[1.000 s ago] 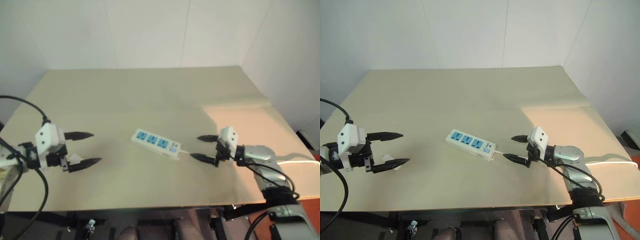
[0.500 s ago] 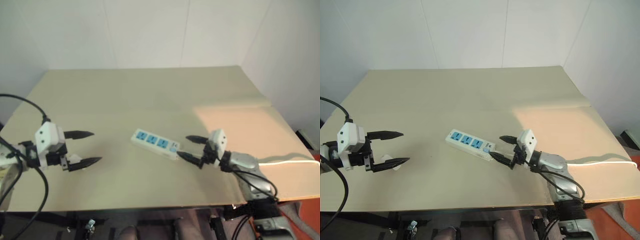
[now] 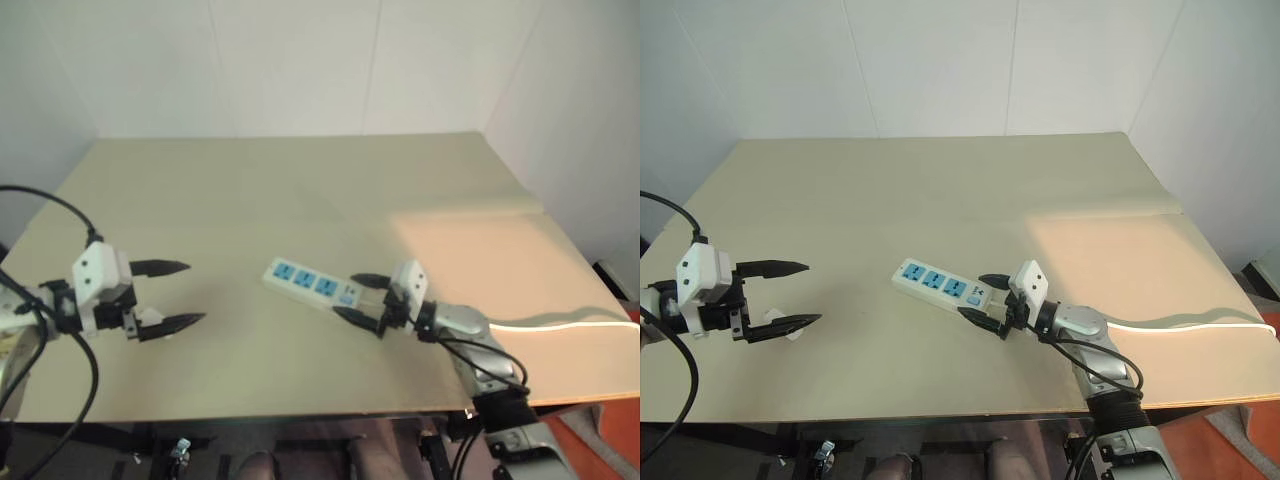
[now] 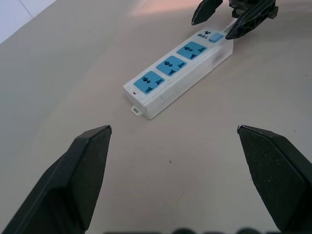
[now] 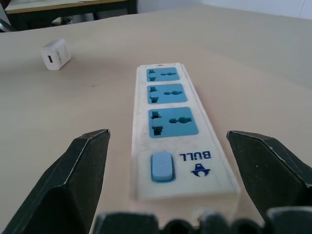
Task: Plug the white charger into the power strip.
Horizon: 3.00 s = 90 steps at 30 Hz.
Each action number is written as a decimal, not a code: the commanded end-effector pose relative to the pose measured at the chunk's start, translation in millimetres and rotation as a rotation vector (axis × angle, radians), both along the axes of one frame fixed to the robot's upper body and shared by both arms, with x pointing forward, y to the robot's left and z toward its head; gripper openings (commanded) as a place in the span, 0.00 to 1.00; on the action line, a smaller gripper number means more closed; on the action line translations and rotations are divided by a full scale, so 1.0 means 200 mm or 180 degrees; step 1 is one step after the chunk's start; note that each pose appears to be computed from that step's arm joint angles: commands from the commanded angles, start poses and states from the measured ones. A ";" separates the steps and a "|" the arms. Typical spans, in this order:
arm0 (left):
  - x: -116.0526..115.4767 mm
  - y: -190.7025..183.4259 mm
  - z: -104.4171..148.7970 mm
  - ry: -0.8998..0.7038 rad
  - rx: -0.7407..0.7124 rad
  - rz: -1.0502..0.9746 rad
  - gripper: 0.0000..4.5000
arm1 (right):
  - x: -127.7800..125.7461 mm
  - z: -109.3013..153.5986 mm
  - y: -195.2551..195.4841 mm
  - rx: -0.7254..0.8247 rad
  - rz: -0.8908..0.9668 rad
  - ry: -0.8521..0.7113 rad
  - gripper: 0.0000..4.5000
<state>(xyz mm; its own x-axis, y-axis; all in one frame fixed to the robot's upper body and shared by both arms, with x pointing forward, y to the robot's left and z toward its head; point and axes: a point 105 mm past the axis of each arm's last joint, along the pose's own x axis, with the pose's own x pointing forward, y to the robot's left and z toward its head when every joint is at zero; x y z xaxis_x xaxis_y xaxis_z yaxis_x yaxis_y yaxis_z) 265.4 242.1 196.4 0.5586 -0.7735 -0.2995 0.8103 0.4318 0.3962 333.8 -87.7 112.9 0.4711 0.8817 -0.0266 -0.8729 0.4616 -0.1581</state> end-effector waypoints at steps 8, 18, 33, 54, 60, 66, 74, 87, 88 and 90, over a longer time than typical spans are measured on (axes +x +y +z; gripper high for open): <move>0.00 -0.01 0.05 -0.0142 0.0024 -0.0049 1.00 | 0.05 -0.01 -0.01 -0.0004 -0.0055 -0.0045 1.00; 0.01 -0.01 0.05 -0.0140 0.0021 -0.0055 1.00 | 0.05 -0.05 0.04 -0.0051 0.0030 -0.0002 1.00; 0.00 -0.01 0.05 -0.0147 0.0032 -0.0044 1.00 | 0.10 -0.15 0.08 -0.0112 0.0074 0.0179 1.00; 0.00 0.03 0.07 -0.0084 0.0146 -0.0078 1.00 | 0.01 -0.10 0.15 -0.0197 0.0765 0.0056 0.77; 0.02 0.09 0.12 0.0015 0.0634 -0.0370 1.00 | -0.04 -0.12 0.16 -0.0427 0.1120 0.0066 0.77; 0.03 0.17 0.18 0.0316 0.1538 -0.0746 1.00 | -0.04 -0.14 0.17 -0.0457 0.1154 0.0091 0.77; 0.11 0.21 0.06 0.0551 0.2862 -0.1238 1.00 | -0.05 -0.14 0.20 -0.0452 0.1221 0.0117 0.77; 0.18 0.18 -0.07 0.0746 0.3739 -0.2035 1.00 | -0.05 -0.15 0.20 -0.0429 0.1148 0.0129 0.77; 0.18 0.18 -0.07 0.0764 0.3774 -0.2072 1.00 | -0.05 -0.15 0.20 -0.0424 0.1138 0.0131 0.77; 0.18 0.19 -0.08 0.0800 0.3806 -0.2132 1.00 | -0.05 -0.15 0.20 -0.0409 0.1119 0.0131 0.77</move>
